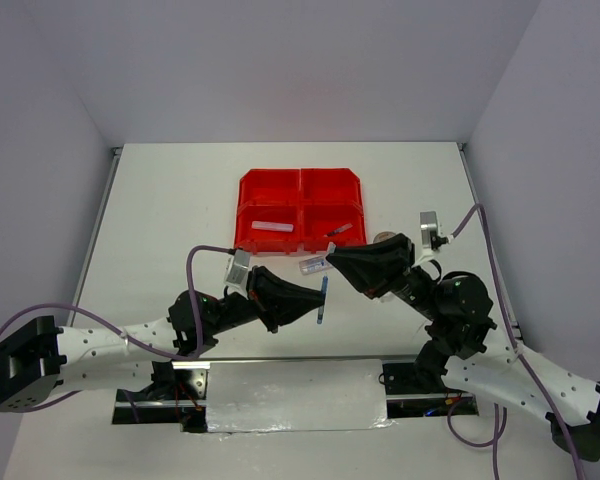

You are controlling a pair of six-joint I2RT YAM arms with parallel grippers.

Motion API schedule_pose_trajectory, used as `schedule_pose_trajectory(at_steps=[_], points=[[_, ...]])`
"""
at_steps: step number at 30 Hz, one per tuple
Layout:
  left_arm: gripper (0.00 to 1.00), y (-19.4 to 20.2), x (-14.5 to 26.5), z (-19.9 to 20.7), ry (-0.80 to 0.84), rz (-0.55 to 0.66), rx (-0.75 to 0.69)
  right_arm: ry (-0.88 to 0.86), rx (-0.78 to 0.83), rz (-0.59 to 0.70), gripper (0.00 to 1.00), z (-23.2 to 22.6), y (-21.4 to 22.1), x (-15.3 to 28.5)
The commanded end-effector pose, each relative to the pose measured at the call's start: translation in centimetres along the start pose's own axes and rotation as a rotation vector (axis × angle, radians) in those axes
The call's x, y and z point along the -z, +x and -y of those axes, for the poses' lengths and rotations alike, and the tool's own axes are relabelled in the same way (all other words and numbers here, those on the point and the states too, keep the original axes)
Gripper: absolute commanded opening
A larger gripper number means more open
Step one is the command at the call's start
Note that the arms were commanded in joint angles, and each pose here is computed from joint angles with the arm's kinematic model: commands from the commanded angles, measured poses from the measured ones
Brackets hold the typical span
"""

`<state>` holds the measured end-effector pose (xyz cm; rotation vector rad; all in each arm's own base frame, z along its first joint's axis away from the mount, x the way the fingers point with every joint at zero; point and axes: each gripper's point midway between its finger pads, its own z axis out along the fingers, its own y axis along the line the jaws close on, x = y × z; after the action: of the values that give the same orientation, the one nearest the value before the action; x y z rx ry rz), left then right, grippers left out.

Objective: Sort the stationery into containers
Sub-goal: Close the pen cap on the pen.

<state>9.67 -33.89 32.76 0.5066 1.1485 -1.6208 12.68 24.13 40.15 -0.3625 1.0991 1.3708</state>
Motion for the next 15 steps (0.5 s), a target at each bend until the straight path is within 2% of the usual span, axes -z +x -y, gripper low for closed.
schedule_pose_trajectory(at_steps=[1, 15], points=[[0.0, -2.4, -0.4, 1.7, 0.071, 0.08, -0.037, -0.066, 0.019, 0.041, 0.12, -1.5, -1.1, 0.1], [0.0, -2.9, -0.8, 1.6, 0.064, 0.082, -0.055, -0.06, 0.006, 0.008, 0.12, -1.1, 0.5, 1.2]])
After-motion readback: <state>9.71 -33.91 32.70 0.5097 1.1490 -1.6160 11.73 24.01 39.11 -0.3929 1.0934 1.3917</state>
